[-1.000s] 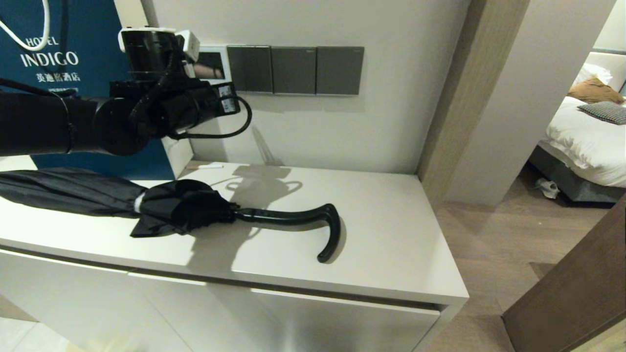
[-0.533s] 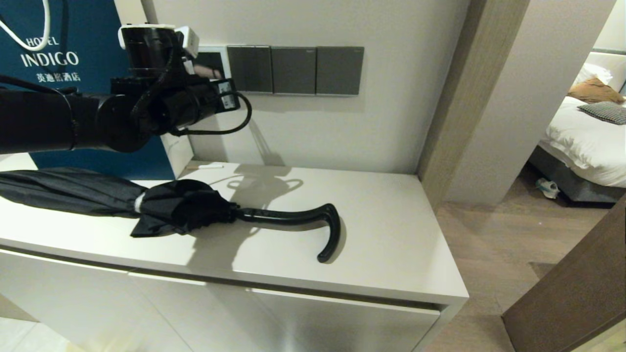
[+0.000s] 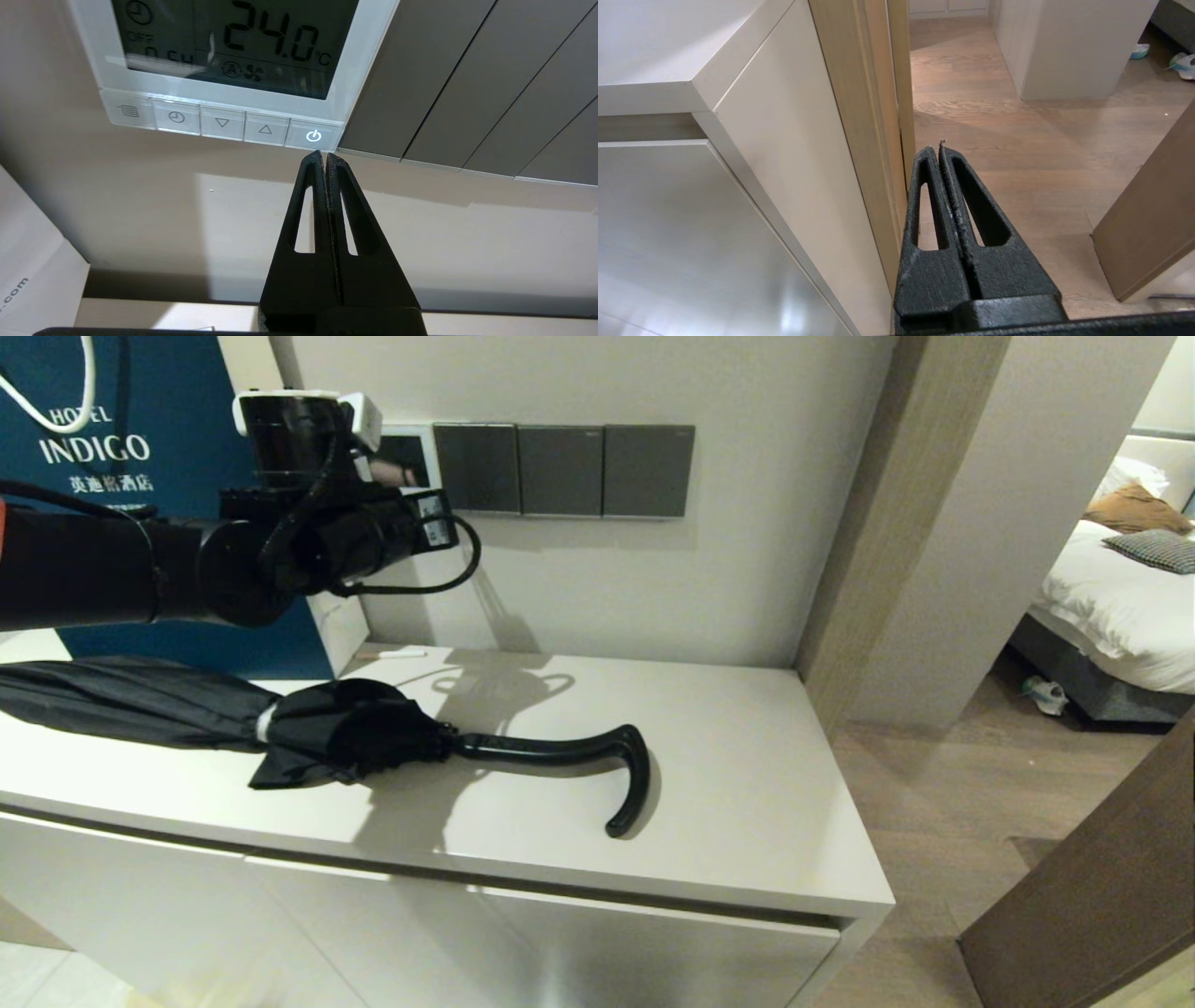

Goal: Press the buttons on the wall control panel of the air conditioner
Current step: Turn off the central air conditioner

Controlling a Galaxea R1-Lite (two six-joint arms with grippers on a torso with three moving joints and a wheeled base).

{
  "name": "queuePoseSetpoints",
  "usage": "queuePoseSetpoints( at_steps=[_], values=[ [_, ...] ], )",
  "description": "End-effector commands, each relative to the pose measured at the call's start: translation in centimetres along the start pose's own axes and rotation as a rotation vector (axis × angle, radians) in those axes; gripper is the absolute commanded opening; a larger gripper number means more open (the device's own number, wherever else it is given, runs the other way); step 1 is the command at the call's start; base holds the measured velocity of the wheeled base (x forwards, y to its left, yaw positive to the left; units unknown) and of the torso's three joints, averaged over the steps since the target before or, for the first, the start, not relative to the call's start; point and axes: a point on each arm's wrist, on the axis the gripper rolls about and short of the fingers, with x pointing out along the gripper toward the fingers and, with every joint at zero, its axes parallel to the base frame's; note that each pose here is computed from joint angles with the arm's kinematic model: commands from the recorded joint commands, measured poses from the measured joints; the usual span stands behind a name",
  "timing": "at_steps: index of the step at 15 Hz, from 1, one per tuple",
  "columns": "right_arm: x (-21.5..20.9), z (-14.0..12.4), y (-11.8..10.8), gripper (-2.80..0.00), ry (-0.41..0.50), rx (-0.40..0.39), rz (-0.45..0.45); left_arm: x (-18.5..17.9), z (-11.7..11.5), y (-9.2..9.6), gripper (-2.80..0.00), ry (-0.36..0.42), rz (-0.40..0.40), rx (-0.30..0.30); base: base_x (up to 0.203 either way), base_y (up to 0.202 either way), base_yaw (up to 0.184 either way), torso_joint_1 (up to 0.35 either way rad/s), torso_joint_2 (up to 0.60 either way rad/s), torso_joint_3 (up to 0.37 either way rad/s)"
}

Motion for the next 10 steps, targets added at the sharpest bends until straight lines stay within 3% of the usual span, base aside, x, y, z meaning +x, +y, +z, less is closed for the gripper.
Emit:
queuePoseSetpoints(
  at_steps=[1,10],
  values=[
    [0.02,-0.04,0.00,-2.80,0.003,0.000,0.001,1.15,0.03,1.37,-2.80,-0.013,0.033,-0.002,0.000,0.000,0.000,0.000,0.00,0.000],
    [0.01,0.00,0.00,-2.80,0.001,0.000,0.000,1.50,0.09,1.69,-2.80,-0.008,0.041,-0.005,0.000,0.000,0.000,0.000,0.00,0.000]
  ],
)
